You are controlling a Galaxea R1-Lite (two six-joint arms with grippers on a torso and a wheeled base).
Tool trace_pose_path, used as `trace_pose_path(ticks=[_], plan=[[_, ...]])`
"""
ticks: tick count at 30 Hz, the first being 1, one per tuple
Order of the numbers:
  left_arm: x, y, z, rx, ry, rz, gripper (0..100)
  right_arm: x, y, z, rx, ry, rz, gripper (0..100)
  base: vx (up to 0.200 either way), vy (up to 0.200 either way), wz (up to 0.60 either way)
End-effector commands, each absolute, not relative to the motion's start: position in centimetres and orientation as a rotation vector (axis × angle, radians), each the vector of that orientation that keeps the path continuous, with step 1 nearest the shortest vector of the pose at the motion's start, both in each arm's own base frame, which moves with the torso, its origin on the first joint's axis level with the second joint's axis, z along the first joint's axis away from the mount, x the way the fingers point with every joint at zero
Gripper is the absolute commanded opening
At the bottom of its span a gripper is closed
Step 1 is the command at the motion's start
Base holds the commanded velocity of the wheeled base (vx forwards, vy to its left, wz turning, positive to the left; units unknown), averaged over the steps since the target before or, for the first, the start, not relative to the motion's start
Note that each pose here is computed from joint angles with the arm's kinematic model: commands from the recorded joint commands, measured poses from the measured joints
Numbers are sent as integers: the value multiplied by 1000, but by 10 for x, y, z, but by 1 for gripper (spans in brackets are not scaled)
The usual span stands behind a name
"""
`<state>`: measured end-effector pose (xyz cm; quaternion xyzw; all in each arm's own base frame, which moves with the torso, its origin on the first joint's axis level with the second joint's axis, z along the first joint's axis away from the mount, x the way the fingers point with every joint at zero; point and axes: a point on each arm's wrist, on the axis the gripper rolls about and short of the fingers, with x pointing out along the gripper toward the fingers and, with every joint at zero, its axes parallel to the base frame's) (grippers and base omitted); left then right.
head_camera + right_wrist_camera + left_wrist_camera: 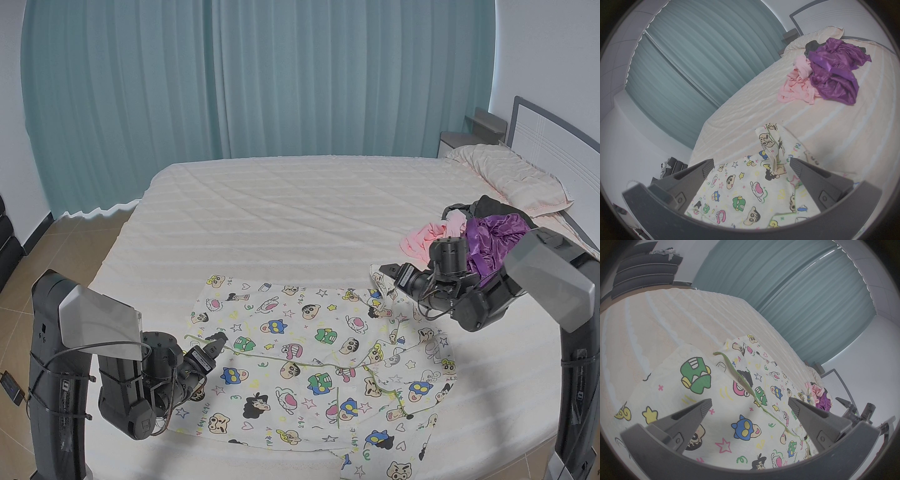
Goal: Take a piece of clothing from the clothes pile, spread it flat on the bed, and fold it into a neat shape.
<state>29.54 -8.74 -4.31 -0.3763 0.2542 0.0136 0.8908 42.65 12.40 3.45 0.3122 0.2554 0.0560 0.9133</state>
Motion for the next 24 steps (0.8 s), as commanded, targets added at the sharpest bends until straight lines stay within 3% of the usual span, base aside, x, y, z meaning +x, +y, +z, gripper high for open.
trace_pose_path(ticks=[1, 24], plan=[[295, -86, -42, -815, 515, 38, 100, 445, 161, -23, 617, 607, 95, 100, 0, 0, 0], [286, -82, -34, -871, 527, 53, 100, 490, 179, -55, 543, 634, -22, 100, 0, 0, 0]])
